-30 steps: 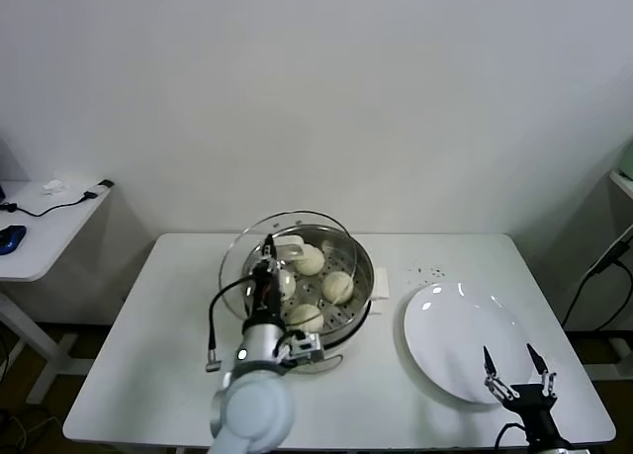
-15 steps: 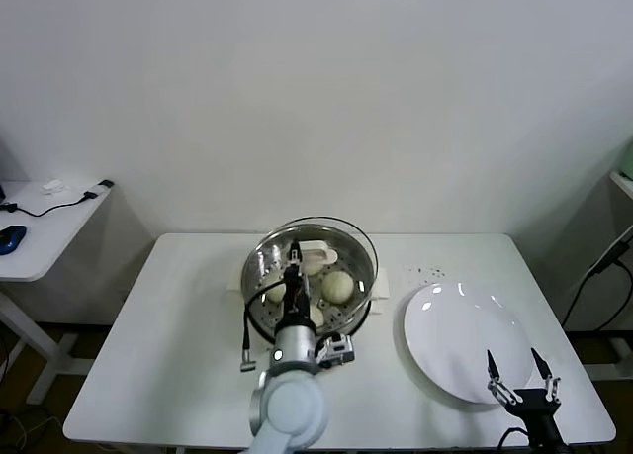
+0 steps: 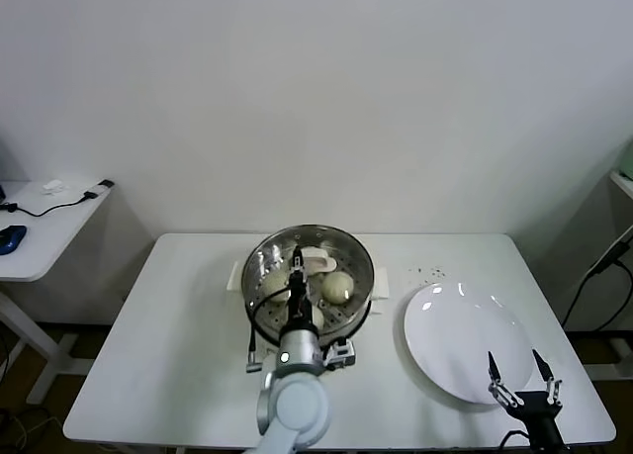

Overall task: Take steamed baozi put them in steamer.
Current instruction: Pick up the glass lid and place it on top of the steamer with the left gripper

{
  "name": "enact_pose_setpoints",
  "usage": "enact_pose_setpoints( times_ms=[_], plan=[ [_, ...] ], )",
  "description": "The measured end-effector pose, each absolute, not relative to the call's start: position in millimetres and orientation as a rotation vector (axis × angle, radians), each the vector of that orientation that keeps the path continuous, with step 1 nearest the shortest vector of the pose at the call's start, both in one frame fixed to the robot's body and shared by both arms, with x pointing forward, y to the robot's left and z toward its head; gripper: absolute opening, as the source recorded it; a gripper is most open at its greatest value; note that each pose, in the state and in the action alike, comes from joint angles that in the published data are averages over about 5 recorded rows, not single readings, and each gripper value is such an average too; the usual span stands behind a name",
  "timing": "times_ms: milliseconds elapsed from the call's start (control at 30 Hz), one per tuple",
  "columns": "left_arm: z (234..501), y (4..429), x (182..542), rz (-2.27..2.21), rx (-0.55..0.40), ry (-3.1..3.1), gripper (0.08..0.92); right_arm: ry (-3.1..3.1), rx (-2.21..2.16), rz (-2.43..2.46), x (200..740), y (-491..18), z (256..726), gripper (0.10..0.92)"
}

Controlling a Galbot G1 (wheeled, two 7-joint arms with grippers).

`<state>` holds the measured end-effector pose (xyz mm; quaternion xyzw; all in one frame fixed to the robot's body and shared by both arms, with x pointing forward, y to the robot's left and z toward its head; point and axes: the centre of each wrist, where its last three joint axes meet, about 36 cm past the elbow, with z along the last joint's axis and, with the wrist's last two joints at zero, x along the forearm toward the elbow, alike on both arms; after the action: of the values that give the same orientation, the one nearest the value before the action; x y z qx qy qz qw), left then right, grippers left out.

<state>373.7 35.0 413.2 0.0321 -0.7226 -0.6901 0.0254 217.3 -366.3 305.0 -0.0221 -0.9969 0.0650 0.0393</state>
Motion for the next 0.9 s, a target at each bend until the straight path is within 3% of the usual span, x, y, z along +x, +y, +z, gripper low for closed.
enact_pose_setpoints(
  times_ms=[567, 900],
  plan=[
    [405.3, 41.2, 379.1, -2.162, 0.110, -2.198, 0.155, -3.067, -0.055, 0.203, 215.6, -364.0, 304.9, 0.823],
    [410.5, 44.6, 376.4, -2.161, 0.097, -2.219, 0.424, -3.070, -0.043, 0.206, 218.7, -364.9, 304.5, 0.823]
  ],
)
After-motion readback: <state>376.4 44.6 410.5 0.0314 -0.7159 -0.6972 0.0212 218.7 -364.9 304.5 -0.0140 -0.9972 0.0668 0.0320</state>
